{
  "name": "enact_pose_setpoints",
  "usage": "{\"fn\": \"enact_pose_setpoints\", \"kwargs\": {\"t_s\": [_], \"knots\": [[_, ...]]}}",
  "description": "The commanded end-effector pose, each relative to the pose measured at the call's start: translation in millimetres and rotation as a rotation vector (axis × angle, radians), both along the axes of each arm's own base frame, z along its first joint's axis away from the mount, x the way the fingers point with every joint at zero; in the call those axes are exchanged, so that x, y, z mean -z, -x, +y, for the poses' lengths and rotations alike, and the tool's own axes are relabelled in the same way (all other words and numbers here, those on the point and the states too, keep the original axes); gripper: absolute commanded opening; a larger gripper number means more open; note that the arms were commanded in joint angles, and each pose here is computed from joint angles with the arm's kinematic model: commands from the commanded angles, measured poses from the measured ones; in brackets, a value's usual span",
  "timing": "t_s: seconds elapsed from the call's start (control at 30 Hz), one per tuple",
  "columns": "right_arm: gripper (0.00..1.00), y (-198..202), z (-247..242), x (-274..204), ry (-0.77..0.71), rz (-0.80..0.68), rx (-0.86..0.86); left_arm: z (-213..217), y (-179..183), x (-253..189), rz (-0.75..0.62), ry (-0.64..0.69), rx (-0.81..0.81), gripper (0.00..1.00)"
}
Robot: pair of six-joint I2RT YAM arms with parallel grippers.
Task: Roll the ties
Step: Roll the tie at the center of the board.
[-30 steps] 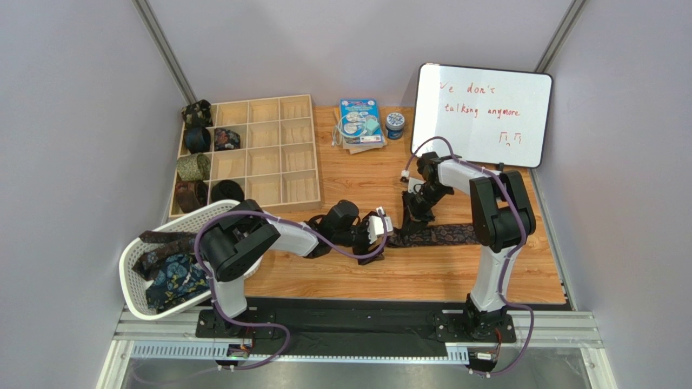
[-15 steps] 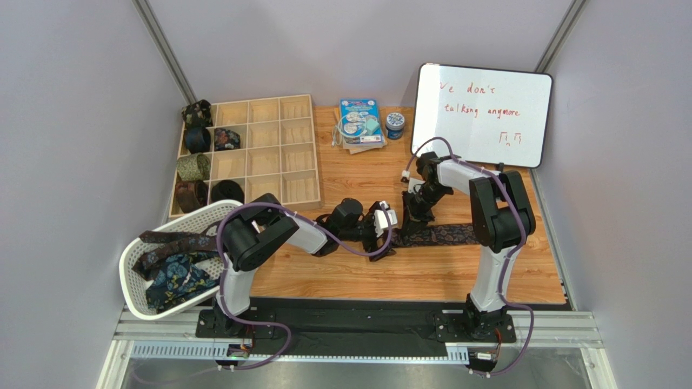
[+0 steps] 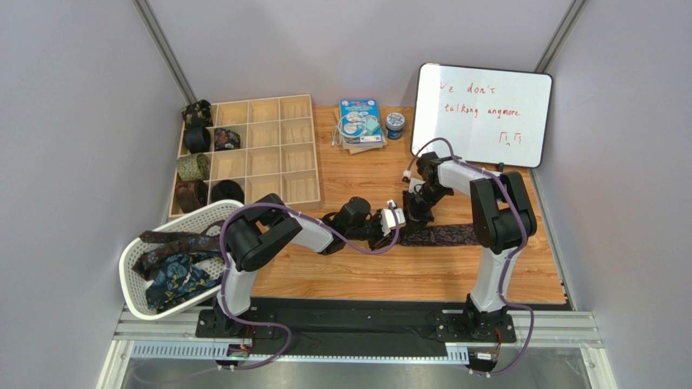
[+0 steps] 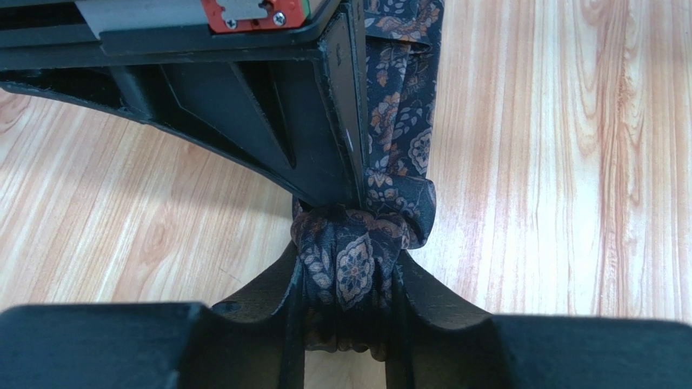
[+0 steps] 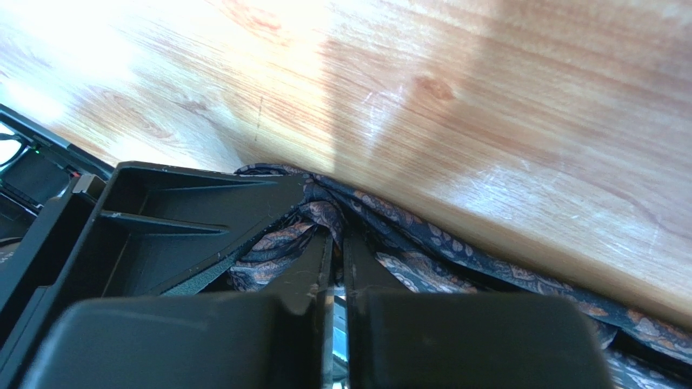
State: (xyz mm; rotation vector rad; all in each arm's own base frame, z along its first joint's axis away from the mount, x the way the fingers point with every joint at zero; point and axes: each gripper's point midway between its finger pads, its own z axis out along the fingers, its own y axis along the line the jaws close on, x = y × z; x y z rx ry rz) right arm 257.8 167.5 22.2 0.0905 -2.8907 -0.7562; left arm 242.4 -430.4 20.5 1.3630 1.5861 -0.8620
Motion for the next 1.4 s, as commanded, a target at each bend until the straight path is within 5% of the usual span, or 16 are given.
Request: {"fn": "enact_pose_setpoints", "kwargs": {"t_s": [0.0,0.2,0.83,0.9,1.0,1.23,1.37], "knots": [[0.18,-26.3,4.1,3.0,0.003,-0.134,-0.008,20.5,14.0,24.6,0.042,-0.107,0.008,0.23],[0.40,-30.6,1.4,-19.7,-0.061,-0.133,0.013,30.3,22.9,32.3,0.052,-0.131,0.020,0.20],[0.42,5.8,11.7,-27.1,-0.190,-0.030,-0.009,27.3,16.4,24.7,0.074,-0.095,0.006,0.23],[0.36,5.5,11.1,-25.8,-0.190,-0.036,-0.010,26.8,18.0,23.5,0.078,-0.088,0.017,0.24],[0.02,0.3,9.5,-20.0,-0.168,-0.057,-0.008,26.8,21.4,22.3,0.073,-0.083,0.040,0.26],[0.00,-15.1,3.7,-11.1,-0.109,-0.096,0.003,31.8,33.1,19.9,0.012,-0.078,0.158,0.44],[0.00,-20.3,4.8,-9.2,-0.107,-0.101,0.010,32.4,42.2,19.2,-0.011,-0.079,0.247,0.45]]}}
